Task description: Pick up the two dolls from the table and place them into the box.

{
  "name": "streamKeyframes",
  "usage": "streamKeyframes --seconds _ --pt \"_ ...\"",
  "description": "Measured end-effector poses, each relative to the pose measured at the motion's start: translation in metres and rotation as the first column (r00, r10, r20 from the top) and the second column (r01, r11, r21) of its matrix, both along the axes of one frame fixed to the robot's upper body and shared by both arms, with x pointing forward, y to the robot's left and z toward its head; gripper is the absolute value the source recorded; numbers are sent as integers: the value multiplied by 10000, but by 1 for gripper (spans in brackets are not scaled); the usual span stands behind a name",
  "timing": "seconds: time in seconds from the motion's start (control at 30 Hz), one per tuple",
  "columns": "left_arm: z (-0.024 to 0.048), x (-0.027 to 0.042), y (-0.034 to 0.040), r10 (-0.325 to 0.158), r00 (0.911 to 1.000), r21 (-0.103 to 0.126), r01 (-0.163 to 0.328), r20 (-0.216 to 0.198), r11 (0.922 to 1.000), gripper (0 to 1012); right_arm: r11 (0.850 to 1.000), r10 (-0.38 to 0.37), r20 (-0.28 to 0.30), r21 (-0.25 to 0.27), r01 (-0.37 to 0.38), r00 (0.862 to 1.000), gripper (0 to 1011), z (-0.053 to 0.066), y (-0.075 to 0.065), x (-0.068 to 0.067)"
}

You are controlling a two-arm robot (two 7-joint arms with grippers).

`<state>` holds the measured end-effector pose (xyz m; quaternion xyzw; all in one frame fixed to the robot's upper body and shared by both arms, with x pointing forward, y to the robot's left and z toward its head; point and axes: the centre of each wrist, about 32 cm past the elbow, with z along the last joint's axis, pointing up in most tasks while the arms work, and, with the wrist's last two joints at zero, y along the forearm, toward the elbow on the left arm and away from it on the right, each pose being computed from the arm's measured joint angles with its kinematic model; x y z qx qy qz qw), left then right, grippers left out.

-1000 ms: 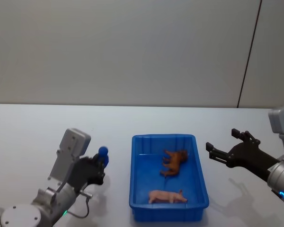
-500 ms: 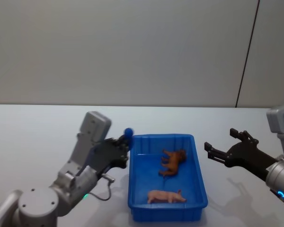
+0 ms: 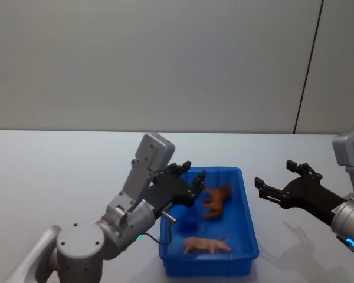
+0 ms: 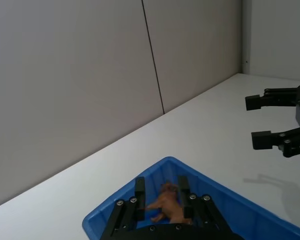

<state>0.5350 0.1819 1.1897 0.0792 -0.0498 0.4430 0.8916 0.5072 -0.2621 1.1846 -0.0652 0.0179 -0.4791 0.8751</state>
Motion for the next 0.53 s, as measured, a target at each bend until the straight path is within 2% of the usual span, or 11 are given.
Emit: streamKeyframes --seconds 0.13,0.2,0.23,0.53 --pt "11 13 -52 -214 9997 -63 215 76 9997 497 10000 0 0 0 0 10000 1001 0 0 0" --pt "13 12 -62 -266 9996 -74 267 106 9996 527 10000 0 0 1 0 10000 1001 0 0 0" --pt "22 9 -67 -302 9994 -85 303 154 9995 597 10000 0 0 0 0 10000 1001 0 0 0" --pt "73 -52 -61 -405 9981 -129 412 465 9991 861 10000 0 0 0 0 10000 1001 0 0 0"
